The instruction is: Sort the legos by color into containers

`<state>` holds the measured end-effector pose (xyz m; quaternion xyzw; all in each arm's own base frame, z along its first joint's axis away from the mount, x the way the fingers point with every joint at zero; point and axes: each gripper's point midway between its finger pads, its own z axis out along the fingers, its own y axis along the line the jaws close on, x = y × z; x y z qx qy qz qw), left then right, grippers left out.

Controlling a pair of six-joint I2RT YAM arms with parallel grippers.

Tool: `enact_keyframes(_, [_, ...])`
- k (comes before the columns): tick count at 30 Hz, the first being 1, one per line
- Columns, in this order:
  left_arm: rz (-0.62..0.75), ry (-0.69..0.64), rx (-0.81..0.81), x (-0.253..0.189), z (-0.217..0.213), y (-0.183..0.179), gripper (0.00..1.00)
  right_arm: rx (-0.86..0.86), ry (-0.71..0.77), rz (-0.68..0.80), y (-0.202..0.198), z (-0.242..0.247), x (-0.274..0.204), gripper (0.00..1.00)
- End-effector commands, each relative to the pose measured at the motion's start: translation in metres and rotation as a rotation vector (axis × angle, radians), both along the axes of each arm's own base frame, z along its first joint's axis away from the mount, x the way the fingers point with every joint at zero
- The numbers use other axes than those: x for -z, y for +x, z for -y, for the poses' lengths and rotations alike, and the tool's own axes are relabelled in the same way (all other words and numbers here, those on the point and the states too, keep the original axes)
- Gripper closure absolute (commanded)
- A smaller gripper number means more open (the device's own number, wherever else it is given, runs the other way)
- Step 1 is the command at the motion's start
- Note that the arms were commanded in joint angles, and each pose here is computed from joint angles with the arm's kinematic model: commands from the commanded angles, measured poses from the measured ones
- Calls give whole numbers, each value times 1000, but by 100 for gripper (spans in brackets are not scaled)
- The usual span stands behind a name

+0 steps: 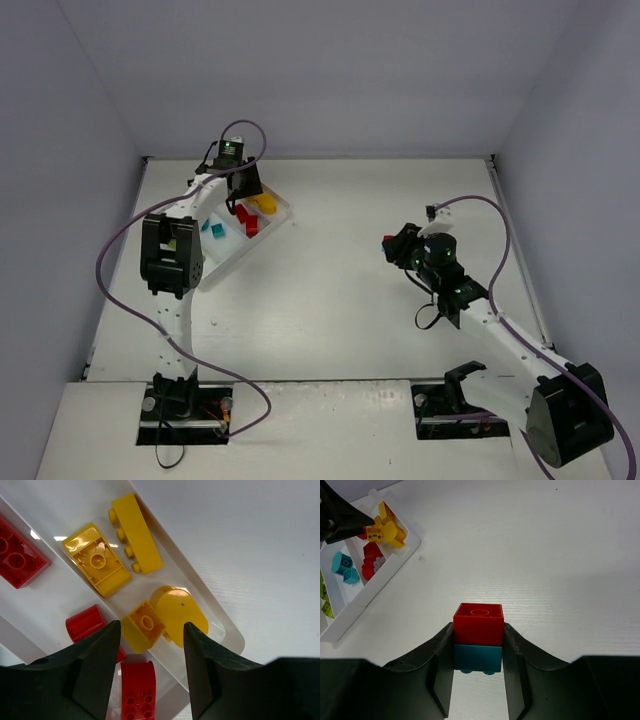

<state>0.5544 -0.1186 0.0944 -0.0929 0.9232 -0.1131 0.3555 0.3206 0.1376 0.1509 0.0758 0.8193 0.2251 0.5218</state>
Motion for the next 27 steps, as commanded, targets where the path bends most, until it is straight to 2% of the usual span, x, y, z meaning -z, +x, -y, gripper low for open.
enact_keyframes(1, [115,-15,1,-52,0,11,52,-8,1,89,4,1,-26,98])
enact_keyframes(5, [136,-28,1,-63,1,10,43,-27,-14,99,1,1,-30,98])
enact_keyframes(15, [158,-47,20,-74,3,-2,43,-69,-34,148,-8,0,-44,98])
enact_keyframes(27, [87,-57,12,-44,5,0,56,-63,-29,158,-15,4,-52,98])
